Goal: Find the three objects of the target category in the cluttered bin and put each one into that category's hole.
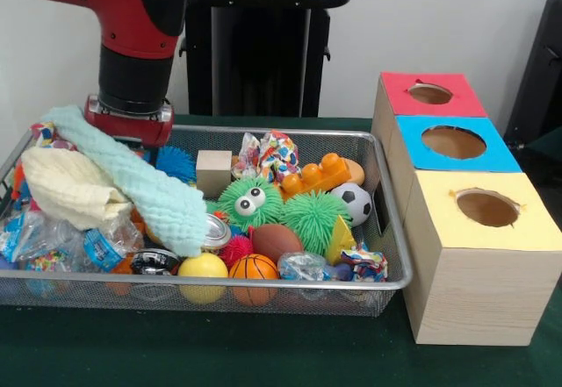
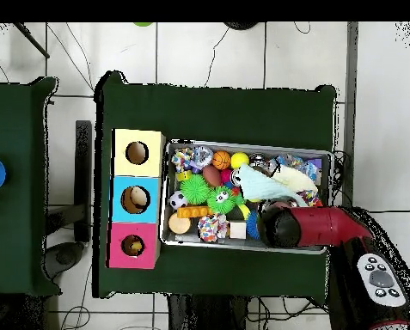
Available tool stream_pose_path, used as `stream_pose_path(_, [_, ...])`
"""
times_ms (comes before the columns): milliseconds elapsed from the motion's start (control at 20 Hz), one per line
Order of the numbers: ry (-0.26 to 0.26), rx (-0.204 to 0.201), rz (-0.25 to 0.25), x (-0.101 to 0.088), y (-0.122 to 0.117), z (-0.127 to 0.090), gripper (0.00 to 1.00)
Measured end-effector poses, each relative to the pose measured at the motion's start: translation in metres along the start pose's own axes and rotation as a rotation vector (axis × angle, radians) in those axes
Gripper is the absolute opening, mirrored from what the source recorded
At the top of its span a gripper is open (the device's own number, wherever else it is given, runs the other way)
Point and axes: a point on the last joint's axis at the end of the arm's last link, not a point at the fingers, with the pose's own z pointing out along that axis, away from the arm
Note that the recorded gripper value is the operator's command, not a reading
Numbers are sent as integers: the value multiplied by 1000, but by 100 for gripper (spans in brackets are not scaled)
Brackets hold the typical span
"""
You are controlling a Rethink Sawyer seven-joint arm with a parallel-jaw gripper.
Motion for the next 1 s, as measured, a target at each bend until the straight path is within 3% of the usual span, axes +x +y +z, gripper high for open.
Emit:
stream_pose_path(100, [-10,-26,35,0,-2,0,100])
stream_pose_path(200, [-30,-87,129,8,-11,0,100])
stream_pose_path(500, [-33,-149,254,30,-25,-2,100])
stream_pose_path(700, [-26,-170,273,31,-15,-12,100])
stream_pose_path(1000, [-25,-195,253,17,18,-29,100])
